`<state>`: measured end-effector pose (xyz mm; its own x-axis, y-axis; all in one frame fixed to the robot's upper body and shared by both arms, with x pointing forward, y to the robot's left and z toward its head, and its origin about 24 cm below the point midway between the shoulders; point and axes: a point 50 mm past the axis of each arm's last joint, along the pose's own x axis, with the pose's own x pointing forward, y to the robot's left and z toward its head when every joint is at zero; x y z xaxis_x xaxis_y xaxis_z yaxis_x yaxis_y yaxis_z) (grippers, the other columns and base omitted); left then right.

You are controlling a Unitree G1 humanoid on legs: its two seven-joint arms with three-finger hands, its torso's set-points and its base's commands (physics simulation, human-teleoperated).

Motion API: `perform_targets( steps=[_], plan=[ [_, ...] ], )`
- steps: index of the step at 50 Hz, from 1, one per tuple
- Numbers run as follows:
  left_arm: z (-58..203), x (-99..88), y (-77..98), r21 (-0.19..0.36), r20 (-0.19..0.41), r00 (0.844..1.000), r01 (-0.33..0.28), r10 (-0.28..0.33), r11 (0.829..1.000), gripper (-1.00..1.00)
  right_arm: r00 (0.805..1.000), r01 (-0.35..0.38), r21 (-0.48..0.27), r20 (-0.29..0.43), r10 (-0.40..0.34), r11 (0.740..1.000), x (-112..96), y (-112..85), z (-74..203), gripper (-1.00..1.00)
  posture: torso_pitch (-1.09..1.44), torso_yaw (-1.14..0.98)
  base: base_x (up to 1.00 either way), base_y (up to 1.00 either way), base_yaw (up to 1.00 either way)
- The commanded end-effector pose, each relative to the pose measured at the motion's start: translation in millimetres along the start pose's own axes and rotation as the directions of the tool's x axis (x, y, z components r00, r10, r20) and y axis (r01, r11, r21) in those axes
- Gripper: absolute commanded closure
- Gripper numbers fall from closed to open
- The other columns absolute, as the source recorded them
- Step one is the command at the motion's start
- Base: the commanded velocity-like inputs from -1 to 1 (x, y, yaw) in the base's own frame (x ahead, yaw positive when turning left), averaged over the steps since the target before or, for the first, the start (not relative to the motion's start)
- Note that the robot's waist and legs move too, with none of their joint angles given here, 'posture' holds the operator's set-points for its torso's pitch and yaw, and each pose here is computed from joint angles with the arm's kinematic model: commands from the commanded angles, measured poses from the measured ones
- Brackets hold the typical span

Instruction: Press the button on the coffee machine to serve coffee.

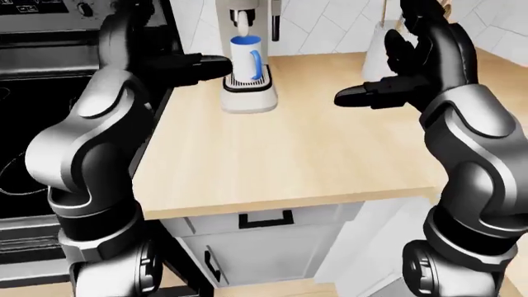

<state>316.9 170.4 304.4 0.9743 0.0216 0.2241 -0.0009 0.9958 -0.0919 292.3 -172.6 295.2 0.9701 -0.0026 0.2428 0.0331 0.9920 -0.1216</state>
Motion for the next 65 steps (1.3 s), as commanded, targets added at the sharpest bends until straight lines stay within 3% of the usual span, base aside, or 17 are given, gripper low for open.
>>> perform_targets(
  steps=[1,9,10,16,18,22,29,36,65],
  plan=[
    [20,-2.8,3.4,-0.003,0.088,0.996,-0.013,0.013,1.000,-1.00,0.997,0.002,-0.010,0.076,-0.001,1.000,-1,1.2,17,-1.00,0.00,0.00,-0.28,0.00,0.84],
    [12,-5.2,-3.4,0.013,0.072,0.997,0.012,-0.013,1.000,-1.00,0.997,0.031,-0.038,0.066,-0.029,0.999,2,-6.3,16,-1.00,0.00,0.00,-0.15,0.00,0.29],
    [11,-5.7,-3.5,-0.015,0.060,0.998,0.016,-0.015,1.000,-1.00,0.997,0.033,-0.037,0.066,-0.031,0.999,3,-6.8,16,-1.00,0.00,0.00,0.00,0.00,0.00],
    [12,-15.3,1.3,-0.016,0.081,0.997,0.002,0.000,1.000,-1.00,0.996,0.049,-0.035,0.080,-0.046,0.998,13,-12.9,27,-1.00,0.00,0.00,0.00,0.00,0.00],
    [1,-9.6,0.4,-0.006,0.070,0.997,0.009,-0.008,1.000,-1.00,0.995,0.058,-0.049,0.084,-0.053,0.997,17,-16.3,33,-1.00,0.00,0.00,0.00,0.00,0.00],
    [3,-7.5,1.6,-0.009,0.078,0.997,0.005,-0.005,1.000,-1.00,0.993,0.069,-0.033,0.094,-0.065,0.997,20,-18.9,33,-1.00,0.00,0.00,0.00,0.00,0.00],
    [6,-8.2,2.4,-0.014,0.088,0.996,0.004,-0.003,1.000,-1.00,0.992,0.067,-0.019,0.105,-0.065,0.998,14,-21.9,29,-1.00,0.00,0.00,0.00,0.00,0.00],
    [22,-8.0,7.5,-0.054,0.130,0.991,-0.013,0.020,0.998,-1.00,0.991,0.070,-0.017,0.111,-0.068,0.997,14,-22.9,28,-1.00,0.00,0.00,0.01,0.00,0.00],
    [18,-7.9,7.1,-0.048,0.116,0.993,-0.019,0.025,0.999,-1.00,0.992,0.062,-0.022,0.111,-0.059,0.998,13,-20.8,30,-1.00,0.00,0.00,0.05,0.00,0.00]
  ],
)
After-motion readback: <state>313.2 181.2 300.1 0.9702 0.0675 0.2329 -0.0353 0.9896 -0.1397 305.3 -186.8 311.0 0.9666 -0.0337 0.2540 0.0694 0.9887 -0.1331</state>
